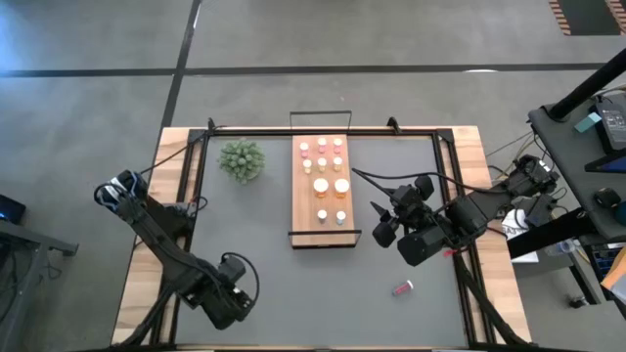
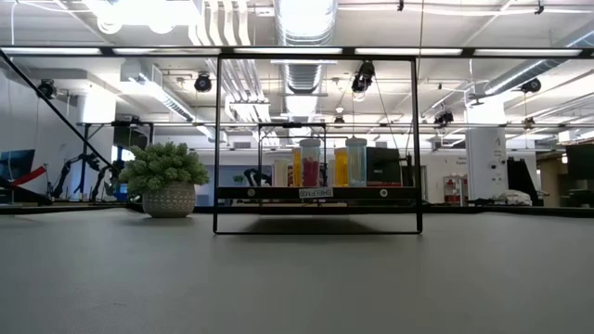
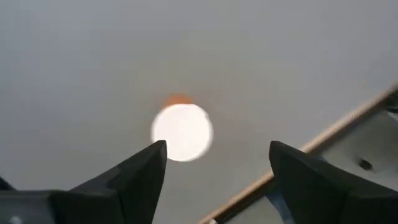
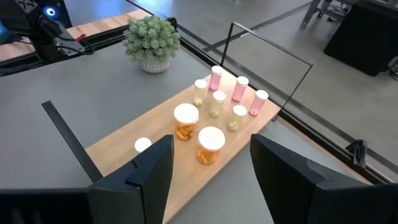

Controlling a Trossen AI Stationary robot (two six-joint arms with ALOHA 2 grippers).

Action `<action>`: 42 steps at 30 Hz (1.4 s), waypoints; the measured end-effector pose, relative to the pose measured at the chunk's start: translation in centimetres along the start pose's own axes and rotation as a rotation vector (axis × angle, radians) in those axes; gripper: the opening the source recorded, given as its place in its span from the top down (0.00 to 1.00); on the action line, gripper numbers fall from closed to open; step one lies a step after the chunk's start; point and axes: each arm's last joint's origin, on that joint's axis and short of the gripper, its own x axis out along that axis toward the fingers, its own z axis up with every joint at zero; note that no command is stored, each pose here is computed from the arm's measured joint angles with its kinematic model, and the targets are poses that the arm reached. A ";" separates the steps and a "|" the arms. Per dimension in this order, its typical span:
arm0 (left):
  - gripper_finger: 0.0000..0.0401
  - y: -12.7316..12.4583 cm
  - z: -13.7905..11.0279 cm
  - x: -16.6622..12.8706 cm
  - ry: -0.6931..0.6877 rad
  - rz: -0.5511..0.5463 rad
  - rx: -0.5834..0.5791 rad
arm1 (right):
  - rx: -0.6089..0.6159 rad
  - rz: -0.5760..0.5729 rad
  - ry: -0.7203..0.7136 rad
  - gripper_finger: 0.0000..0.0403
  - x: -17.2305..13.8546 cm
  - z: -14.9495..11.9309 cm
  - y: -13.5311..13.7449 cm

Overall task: Pick and place medicine bottles onto shelf by color
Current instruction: Put the orange pill bottle aligned with the other orange pill bottles on the shelf

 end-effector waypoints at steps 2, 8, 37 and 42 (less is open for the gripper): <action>0.33 0.5 -0.1 0.7 0.013 0.032 -0.016 | 0.000 0.000 0.000 0.50 0.0 0.0 0.0; 0.33 1.3 -0.1 2.0 0.009 0.070 -0.019 | 0.000 0.000 0.000 0.50 0.0 0.0 0.0; 0.45 2.4 -0.3 5.7 0.045 0.018 -0.069 | 0.002 0.001 -0.001 0.50 0.0 0.0 0.0; 0.54 2.3 -0.3 5.6 0.050 0.006 -0.070 | 0.002 0.001 -0.001 0.50 0.0 0.0 0.0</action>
